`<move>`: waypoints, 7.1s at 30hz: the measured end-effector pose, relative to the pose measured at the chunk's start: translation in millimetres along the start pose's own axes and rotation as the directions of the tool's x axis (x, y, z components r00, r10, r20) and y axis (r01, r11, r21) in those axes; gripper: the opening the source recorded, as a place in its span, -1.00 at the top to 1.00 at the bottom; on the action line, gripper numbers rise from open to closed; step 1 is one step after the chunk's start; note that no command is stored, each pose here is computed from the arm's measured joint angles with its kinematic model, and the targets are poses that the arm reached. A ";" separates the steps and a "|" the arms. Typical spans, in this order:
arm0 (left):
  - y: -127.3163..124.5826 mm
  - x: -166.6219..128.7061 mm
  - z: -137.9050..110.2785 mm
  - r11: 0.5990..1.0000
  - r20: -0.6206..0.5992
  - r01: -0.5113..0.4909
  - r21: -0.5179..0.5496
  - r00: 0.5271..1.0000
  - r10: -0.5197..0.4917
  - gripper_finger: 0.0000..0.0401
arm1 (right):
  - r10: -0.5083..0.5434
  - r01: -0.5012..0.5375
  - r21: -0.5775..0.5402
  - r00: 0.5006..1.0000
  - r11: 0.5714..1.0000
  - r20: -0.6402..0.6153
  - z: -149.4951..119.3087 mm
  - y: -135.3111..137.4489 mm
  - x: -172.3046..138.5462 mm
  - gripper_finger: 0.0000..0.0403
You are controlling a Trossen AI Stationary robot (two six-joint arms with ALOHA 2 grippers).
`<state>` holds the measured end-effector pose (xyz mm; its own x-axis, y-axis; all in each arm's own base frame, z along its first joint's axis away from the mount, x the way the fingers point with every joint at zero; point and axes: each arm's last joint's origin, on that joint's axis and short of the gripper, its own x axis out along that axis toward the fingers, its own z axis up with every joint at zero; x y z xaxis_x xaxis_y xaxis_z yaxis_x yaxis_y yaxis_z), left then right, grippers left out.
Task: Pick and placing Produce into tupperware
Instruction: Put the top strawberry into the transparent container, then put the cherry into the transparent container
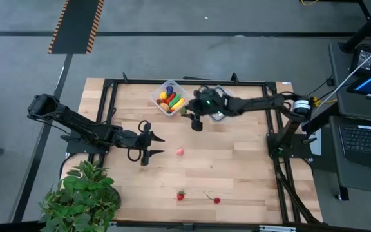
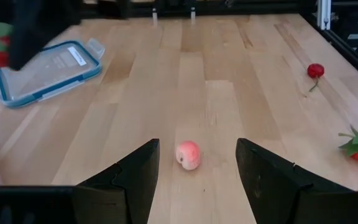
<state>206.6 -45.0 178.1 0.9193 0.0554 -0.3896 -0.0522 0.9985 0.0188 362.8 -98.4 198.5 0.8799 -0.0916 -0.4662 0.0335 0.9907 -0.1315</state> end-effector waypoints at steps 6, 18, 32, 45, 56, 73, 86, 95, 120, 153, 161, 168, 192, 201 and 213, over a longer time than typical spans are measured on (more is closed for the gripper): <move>0.1 0.0 -1.0 1.000 -0.010 -0.001 0.004 1.000 0.001 -0.03 | 0.068 -0.071 -0.035 0.994 0.997 -0.080 26.0 -33.5 17.2 0.31; 0.1 0.0 -0.9 1.000 -0.009 -0.001 0.004 1.000 0.001 -0.03 | 0.166 -0.162 0.035 0.948 0.986 -0.271 31.4 -94.9 61.7 0.31; 0.2 0.1 -1.3 1.000 -0.013 -0.002 0.006 1.000 0.002 -0.03 | 0.189 -0.173 0.076 0.916 0.982 -0.354 30.0 -118.3 100.4 0.32; 0.1 0.0 -1.3 1.000 -0.013 -0.001 0.006 1.000 0.001 -0.03 | 0.166 -0.108 0.153 0.882 0.982 -0.442 17.8 -124.8 97.0 0.32; 0.1 0.0 -1.3 1.000 -0.013 -0.001 0.006 1.000 0.001 -0.03 | 0.159 -0.069 0.212 0.881 0.975 -0.445 17.7 -125.0 97.0 0.20; 0.1 0.0 -1.3 1.000 -0.013 -0.001 0.007 1.000 0.001 -0.03 | 0.118 -0.028 0.207 0.893 0.978 -0.435 42.3 -122.9 75.1 0.78; 0.2 0.1 -1.3 1.000 -0.013 -0.002 0.011 1.000 0.002 -0.03 | 0.194 -0.015 0.317 0.817 0.948 -0.544 63.1 -100.6 34.4 0.98; 0.4 0.0 -2.8 0.999 -0.028 -0.002 0.053 1.000 0.004 -0.03 | 0.224 -0.125 0.255 0.883 0.959 -0.412 87.3 -45.4 3.9 0.97; -0.6 -0.2 6.2 0.999 0.063 0.009 -0.042 0.998 -0.006 -0.03 | 0.314 -0.321 0.016 0.936 0.947 0.157 10.4 71.7 -170.0 0.92; 2.5 0.6 7.5 0.999 0.073 -0.004 -0.053 0.997 0.008 -0.03 | 0.455 -0.412 0.324 0.888 0.852 -0.067 -16.4 112.0 -175.9 0.95; 2.5 0.6 6.6 0.999 0.065 -0.005 -0.051 0.998 0.009 -0.03 | 0.480 -0.423 0.279 0.859 0.862 -0.180 -9.3 149.6 -169.0 0.97; 2.6 0.6 6.4 0.999 0.062 -0.006 -0.051 0.998 0.009 -0.03 | 0.499 -0.397 0.324 0.791 0.859 -0.353 -9.1 187.5 -155.7 0.97; 2.6 0.8 3.0 0.998 0.029 -0.009 -0.064 1.000 0.011 -0.03 | 0.239 -0.180 0.163 0.591 0.970 -0.770 -4.9 315.2 -97.5 0.98; 2.9 0.9 0.6 0.998 0.005 -0.013 -0.057 1.000 0.013 -0.03 | 0.233 -0.090 0.225 0.597 0.970 -0.767 7.1 340.1 -91.9 0.98; 3.1 0.9 -1.3 0.999 -0.015 -0.016 -0.051 1.000 0.015 -0.03 | 0.250 -0.039 0.287 0.613 0.957 -0.749 8.9 340.3 -88.0 0.65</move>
<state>206.8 -41.8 176.6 0.9126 0.0702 -0.4028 -0.0864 0.9960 -0.0223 300.9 247.7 202.5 0.1928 0.1165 -0.9743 0.1339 0.9805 0.1438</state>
